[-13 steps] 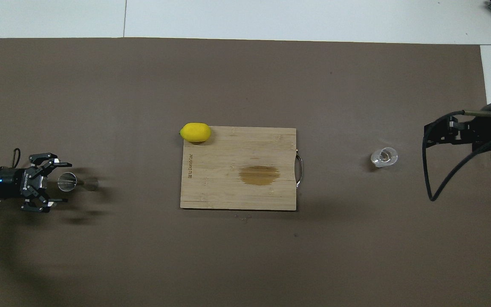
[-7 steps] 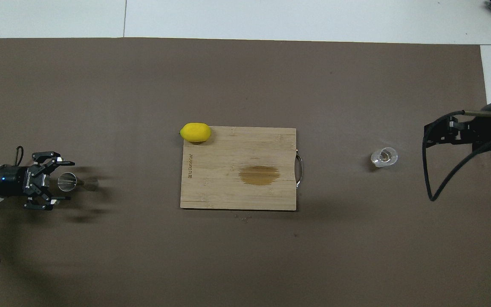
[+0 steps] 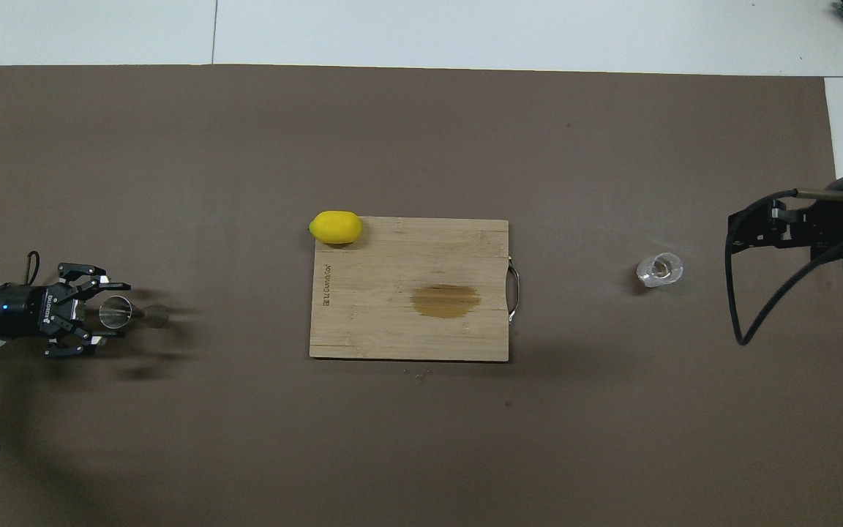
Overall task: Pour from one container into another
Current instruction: 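Close the left gripper on the metal cup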
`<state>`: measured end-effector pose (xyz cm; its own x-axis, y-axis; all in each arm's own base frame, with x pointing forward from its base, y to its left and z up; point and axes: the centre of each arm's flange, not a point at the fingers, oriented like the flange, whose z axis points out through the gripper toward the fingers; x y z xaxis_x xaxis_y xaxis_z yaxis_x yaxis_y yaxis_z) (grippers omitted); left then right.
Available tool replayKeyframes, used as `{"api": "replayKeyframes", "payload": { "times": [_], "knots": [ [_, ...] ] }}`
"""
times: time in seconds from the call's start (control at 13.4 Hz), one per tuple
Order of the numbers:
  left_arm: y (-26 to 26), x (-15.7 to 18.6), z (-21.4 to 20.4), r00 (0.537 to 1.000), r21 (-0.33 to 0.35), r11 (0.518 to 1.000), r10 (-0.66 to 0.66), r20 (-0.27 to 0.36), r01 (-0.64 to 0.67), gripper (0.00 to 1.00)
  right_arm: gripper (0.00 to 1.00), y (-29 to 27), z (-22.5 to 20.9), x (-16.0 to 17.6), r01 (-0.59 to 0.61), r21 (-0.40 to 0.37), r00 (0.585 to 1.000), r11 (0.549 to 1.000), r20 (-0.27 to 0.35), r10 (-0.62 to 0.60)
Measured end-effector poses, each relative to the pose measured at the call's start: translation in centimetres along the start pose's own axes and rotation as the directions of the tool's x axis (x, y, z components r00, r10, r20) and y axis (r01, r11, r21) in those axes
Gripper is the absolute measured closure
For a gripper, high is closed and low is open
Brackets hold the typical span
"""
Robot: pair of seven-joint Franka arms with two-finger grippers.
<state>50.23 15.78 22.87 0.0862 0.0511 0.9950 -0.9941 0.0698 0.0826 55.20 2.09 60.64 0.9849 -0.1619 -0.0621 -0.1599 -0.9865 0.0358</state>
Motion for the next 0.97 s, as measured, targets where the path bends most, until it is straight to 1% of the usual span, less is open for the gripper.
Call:
{"api": "replayKeyframes", "payload": {
  "times": [0.07,0.15,0.22,0.3,0.97],
  "knots": [
    [0.0,-0.02,-0.06,1.0,0.002,1.0,0.0,0.002,0.0,0.3,0.0,0.0,0.0,0.0,0.0,0.0,1.0,1.0,0.0,0.0],
    [-0.02,-0.05,-0.13,1.0,0.005,1.0,0.001,0.005,-0.001,0.36,0.0,0.0,0.0,0.0,0.0,0.0,1.0,1.0,0.0,0.0],
    [-0.03,-0.08,-0.21,1.0,0.008,1.0,0.002,0.009,-0.002,0.36,0.0,0.0,0.0,0.0,0.0,0.0,1.0,1.0,0.0,0.0],
    [-0.04,-0.1,-0.23,1.0,0.009,1.0,0.002,0.011,-0.003,0.48,0.0,0.03,0.0,0.0,0.0,0.0,1.0,1.0,0.0,0.0],
    [-0.49,0.03,0.55,1.0,-0.005,1.0,0.006,0.019,-0.006,0.49,0.0,0.08,0.0,0.02,-0.001,0.0,1.0,1.0,0.0,0.001]
  ]
}}
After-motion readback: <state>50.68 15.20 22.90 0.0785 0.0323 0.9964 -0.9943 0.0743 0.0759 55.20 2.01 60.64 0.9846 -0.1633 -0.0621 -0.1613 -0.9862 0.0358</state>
